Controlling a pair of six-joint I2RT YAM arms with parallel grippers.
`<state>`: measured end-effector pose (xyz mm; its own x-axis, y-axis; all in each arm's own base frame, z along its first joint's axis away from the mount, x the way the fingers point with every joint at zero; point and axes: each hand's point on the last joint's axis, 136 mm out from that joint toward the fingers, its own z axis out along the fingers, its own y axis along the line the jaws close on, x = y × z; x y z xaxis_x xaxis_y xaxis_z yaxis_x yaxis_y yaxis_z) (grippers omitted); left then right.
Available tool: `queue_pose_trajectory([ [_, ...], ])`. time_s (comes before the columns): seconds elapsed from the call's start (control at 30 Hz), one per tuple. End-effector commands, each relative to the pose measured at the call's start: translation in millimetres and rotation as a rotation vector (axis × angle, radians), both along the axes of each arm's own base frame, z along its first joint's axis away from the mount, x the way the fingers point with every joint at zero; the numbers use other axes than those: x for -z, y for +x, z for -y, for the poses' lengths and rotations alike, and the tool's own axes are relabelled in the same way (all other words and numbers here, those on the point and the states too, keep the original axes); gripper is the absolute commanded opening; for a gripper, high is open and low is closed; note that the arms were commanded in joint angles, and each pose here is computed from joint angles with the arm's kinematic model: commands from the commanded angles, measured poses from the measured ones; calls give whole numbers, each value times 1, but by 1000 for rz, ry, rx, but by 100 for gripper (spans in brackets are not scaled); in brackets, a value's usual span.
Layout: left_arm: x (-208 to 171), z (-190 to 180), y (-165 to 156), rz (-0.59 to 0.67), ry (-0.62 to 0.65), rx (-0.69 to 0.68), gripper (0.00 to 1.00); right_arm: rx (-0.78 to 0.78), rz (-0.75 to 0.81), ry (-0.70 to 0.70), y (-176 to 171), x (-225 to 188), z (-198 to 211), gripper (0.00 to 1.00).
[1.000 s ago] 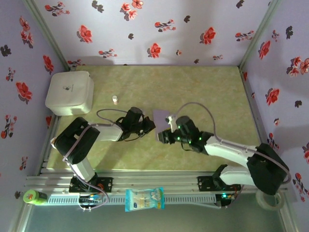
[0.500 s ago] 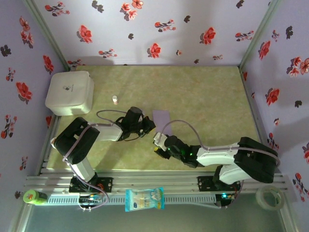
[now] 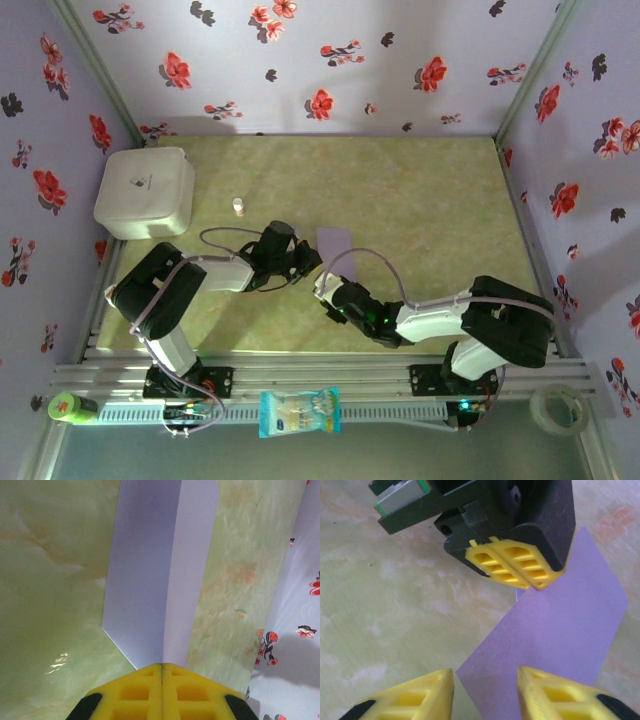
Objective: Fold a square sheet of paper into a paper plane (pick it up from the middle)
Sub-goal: Third fold the triangle at the center of the table.
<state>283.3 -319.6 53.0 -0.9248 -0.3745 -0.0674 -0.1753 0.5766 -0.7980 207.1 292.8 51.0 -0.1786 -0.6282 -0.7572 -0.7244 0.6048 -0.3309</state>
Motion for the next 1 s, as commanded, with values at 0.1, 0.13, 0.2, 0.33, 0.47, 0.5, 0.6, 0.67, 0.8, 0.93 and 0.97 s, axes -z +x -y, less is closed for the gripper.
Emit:
queue_pose_trajectory([
  [0.1, -5, -3, 2, 0, -21, -6, 0, 26, 26, 51, 4, -11, -5, 23],
  [0.13, -5, -3, 2, 0, -22, -6, 0, 28, 24, 56, 4, -11, -4, 20],
  [0.2, -5, -5, 3, 0, -22, -9, 0, 32, 18, 54, 3, -10, -3, 15],
  [0.33, -6, -5, 4, 4, -23, -9, 0, 44, 14, 57, 3, -9, -2, 7],
  [0.47, -7, -6, 3, 6, -21, -9, 0, 57, 16, 61, 5, -10, -1, 1],
  [0.5, -8, -7, 3, 7, -21, -9, 0, 58, 16, 62, 5, -10, -1, 0],
  [0.6, -9, -9, 2, 14, -12, -2, 7, 62, 9, 65, 5, -10, -1, 0],
  [0.67, -13, -12, 2, 29, 3, 4, 14, 64, -3, 72, 4, -9, -1, 0],
  [0.8, -24, -33, 7, 70, 103, 2, 20, 13, -108, 145, -6, -10, -9, 0],
  [0.93, -43, -51, 15, 121, 212, 21, 24, -6, -331, 311, -13, -16, -19, 0],
  [0.97, -49, -52, 18, 137, 222, 33, 24, -10, -375, 340, -14, -17, -20, 0],
])
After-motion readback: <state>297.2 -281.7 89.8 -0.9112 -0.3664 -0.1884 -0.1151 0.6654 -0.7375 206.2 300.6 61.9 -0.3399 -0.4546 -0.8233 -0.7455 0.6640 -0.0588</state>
